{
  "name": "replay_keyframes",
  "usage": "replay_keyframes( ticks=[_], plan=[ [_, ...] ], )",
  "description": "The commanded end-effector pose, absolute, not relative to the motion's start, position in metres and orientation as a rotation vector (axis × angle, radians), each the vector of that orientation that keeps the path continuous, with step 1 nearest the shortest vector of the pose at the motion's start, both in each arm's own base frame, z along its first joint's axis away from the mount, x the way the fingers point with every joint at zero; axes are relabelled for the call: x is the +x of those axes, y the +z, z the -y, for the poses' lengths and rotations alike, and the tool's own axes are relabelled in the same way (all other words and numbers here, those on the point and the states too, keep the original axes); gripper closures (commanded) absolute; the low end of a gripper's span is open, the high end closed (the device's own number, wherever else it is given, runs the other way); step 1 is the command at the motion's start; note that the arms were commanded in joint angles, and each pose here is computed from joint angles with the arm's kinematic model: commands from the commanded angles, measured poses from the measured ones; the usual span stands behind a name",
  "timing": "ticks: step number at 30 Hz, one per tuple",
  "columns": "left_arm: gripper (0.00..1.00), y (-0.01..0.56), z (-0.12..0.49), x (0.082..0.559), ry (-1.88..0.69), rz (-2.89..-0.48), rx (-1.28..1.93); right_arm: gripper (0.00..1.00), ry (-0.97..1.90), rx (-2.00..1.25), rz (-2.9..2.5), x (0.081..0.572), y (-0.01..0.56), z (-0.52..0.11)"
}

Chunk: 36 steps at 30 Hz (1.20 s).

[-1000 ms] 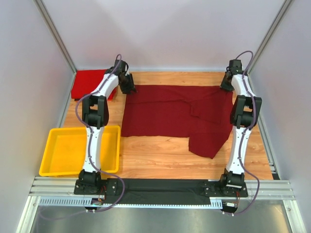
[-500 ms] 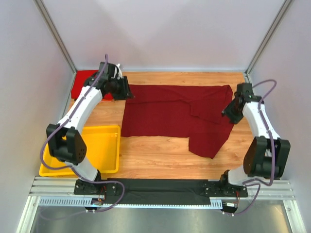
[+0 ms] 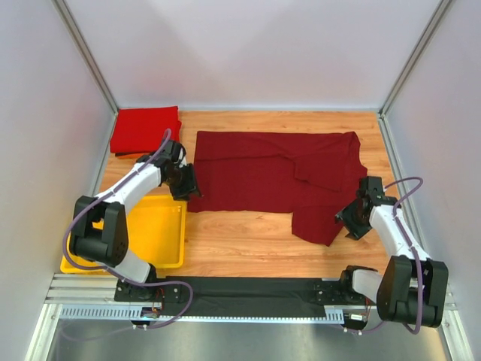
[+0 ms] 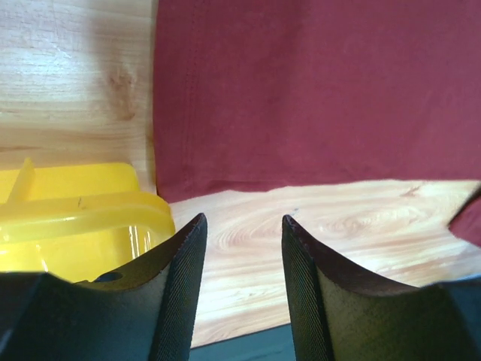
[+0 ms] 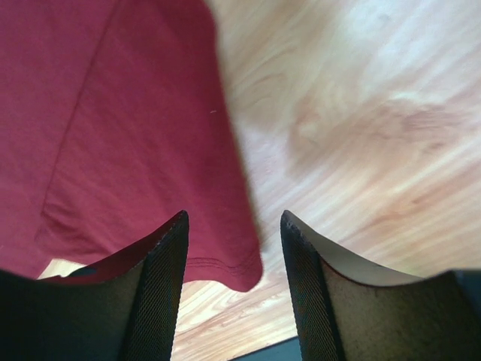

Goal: Fold and stack the t-shirts
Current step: Fold the tshirt

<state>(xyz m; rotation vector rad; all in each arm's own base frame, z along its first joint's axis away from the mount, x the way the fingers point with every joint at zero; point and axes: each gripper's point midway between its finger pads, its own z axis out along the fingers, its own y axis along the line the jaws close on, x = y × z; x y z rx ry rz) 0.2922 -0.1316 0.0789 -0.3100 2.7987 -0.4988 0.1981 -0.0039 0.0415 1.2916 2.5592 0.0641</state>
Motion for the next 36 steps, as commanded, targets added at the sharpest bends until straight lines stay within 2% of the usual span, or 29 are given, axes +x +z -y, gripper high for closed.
replay_keyframes(
  ticks=[1, 5, 7, 12, 20, 24, 28, 36],
  plan=[
    [0.48, 0.082, 0.134, 0.314, -0.513, -2.705, -0.409, 0.46, 0.269, 1.228, -2.423, 0.233, 0.052, -0.012],
    [0.48, 0.071, 0.134, 0.313, -0.48, -2.697, -0.457, 0.47, 0.134, 1.272, -2.433, 0.219, 0.037, 0.0],
    [0.48, 0.077, 0.127, 0.317, -0.376, -2.677, -0.462, 0.49, 0.086, 1.294, -2.436, 0.215, 0.03, 0.005],
    [0.48, 0.104, 0.139, 0.313, -0.277, -2.598, -0.463, 0.61, 0.072, 1.307, -2.426, 0.217, 0.02, 0.007],
    [0.46, 0.094, 0.146, 0.301, -0.326, -2.507, -0.81, 0.6, 0.149, 1.275, -2.43, 0.226, 0.022, -0.001],
    [0.46, 0.076, 0.134, 0.3, -0.195, -2.557, -0.843, 0.6, 0.147, 1.247, -2.428, 0.228, 0.026, 0.0],
    [0.46, 0.049, 0.135, 0.29, -0.168, -2.631, -0.921, 0.6, 0.148, 1.238, -2.416, 0.228, 0.028, 0.001],
    [0.46, 0.039, 0.116, 0.288, -0.058, -2.546, -1.037, 0.61, 0.145, 1.225, -2.421, 0.226, 0.028, 0.001]
  ],
)
